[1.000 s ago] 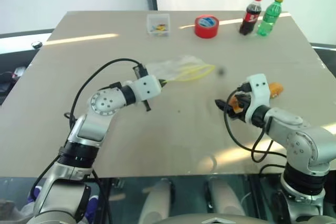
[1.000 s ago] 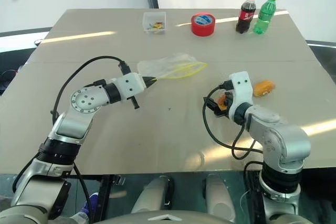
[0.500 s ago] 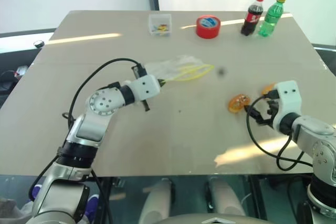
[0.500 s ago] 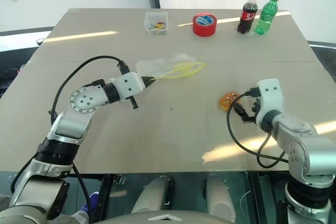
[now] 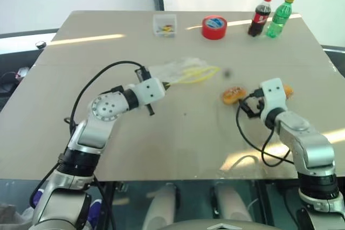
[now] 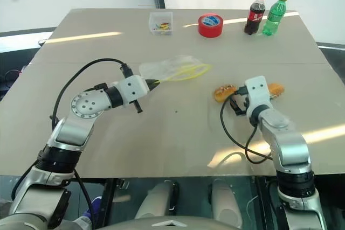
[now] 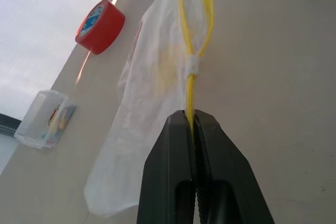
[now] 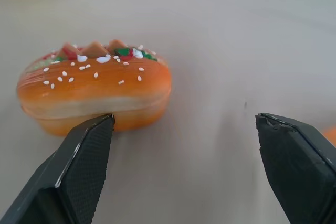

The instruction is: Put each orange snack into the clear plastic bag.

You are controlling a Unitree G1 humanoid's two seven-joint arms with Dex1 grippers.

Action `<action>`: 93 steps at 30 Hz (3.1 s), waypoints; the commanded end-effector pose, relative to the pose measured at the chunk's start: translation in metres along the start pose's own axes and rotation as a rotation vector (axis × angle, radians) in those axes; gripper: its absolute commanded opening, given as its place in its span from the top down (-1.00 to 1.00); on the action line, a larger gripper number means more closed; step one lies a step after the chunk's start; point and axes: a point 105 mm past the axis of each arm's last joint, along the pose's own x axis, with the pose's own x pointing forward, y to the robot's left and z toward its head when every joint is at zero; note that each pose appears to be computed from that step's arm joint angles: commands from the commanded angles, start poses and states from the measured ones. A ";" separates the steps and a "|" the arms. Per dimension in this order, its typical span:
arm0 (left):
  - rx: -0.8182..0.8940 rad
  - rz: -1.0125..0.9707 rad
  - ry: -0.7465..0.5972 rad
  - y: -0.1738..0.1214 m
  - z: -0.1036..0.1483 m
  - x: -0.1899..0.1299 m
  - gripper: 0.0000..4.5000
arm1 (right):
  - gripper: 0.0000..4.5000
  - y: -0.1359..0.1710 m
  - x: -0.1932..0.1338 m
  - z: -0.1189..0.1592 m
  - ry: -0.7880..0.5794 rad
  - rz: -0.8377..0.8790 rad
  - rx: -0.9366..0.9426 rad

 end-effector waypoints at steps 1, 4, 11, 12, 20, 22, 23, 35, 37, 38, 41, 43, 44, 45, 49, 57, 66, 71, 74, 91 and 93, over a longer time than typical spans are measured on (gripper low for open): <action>0.026 0.032 -0.026 0.006 0.011 -0.003 1.00 | -0.97 -0.004 -0.001 0.023 -0.111 -0.012 -0.123; 0.022 0.029 -0.029 0.004 0.012 -0.002 1.00 | -0.97 -0.004 -0.002 0.023 -0.122 0.001 -0.230; 0.016 0.026 -0.025 0.003 0.010 -0.002 1.00 | -0.97 0.013 -0.017 0.030 -0.109 0.119 0.114; 0.016 0.024 -0.025 0.003 0.010 -0.001 1.00 | -0.97 0.020 -0.018 0.035 -0.120 0.149 0.151; 0.019 0.016 -0.027 0.002 0.010 0.001 1.00 | -0.97 0.053 0.014 0.046 -0.050 0.097 0.273; 0.022 0.017 -0.024 0.003 0.009 0.000 1.00 | -0.97 0.053 0.018 0.044 -0.018 0.043 0.275; 0.022 0.017 -0.022 0.002 0.009 0.000 1.00 | -0.97 0.054 0.020 0.044 -0.012 0.025 0.257; 0.027 0.025 -0.020 0.001 0.009 -0.002 1.00 | -0.01 0.066 0.028 0.017 0.026 0.022 -0.081; 0.027 0.026 -0.019 0.001 0.009 -0.002 1.00 | 0.40 0.065 0.030 0.017 0.011 0.015 -0.112; 0.027 0.027 -0.019 0.001 0.009 -0.002 1.00 | 0.60 0.064 0.030 0.018 0.004 0.008 -0.117; 0.028 0.030 -0.017 0.001 0.009 -0.002 1.00 | 0.98 0.059 0.030 0.027 -0.042 -0.014 -0.154; 0.027 0.032 -0.017 0.001 0.008 -0.002 1.00 | 0.98 0.057 0.026 0.039 -0.096 -0.001 -0.159; 0.026 0.033 -0.016 0.001 0.008 -0.002 1.00 | 0.98 0.056 0.022 0.046 -0.129 0.014 -0.148; 0.025 0.034 -0.016 0.001 0.008 -0.002 1.00 | 0.98 0.056 0.017 0.055 -0.177 0.035 -0.147; 0.014 0.043 -0.028 0.004 0.010 -0.003 1.00 | 0.98 0.066 -0.009 0.082 -0.300 0.242 0.005; -0.012 0.039 -0.118 0.005 0.027 0.000 1.00 | 0.98 0.086 -0.030 0.091 -0.323 0.546 0.299; 0.001 0.006 -0.182 0.001 0.040 -0.005 1.00 | 0.98 0.092 -0.009 0.091 -0.288 0.599 0.374; 0.029 -0.020 -0.205 -0.006 0.041 -0.007 1.00 | 0.98 0.093 -0.007 0.087 -0.266 0.655 0.405; 0.031 -0.035 -0.209 -0.007 0.040 -0.007 1.00 | 0.98 0.095 -0.008 0.088 -0.275 0.687 0.463; -0.079 -0.062 -0.246 -0.006 0.049 -0.007 1.00 | 0.98 0.097 -0.010 0.096 -0.337 0.709 0.872; -0.136 -0.050 -0.260 -0.002 0.051 -0.006 1.00 | 0.98 0.104 -0.009 0.091 -0.319 0.728 0.897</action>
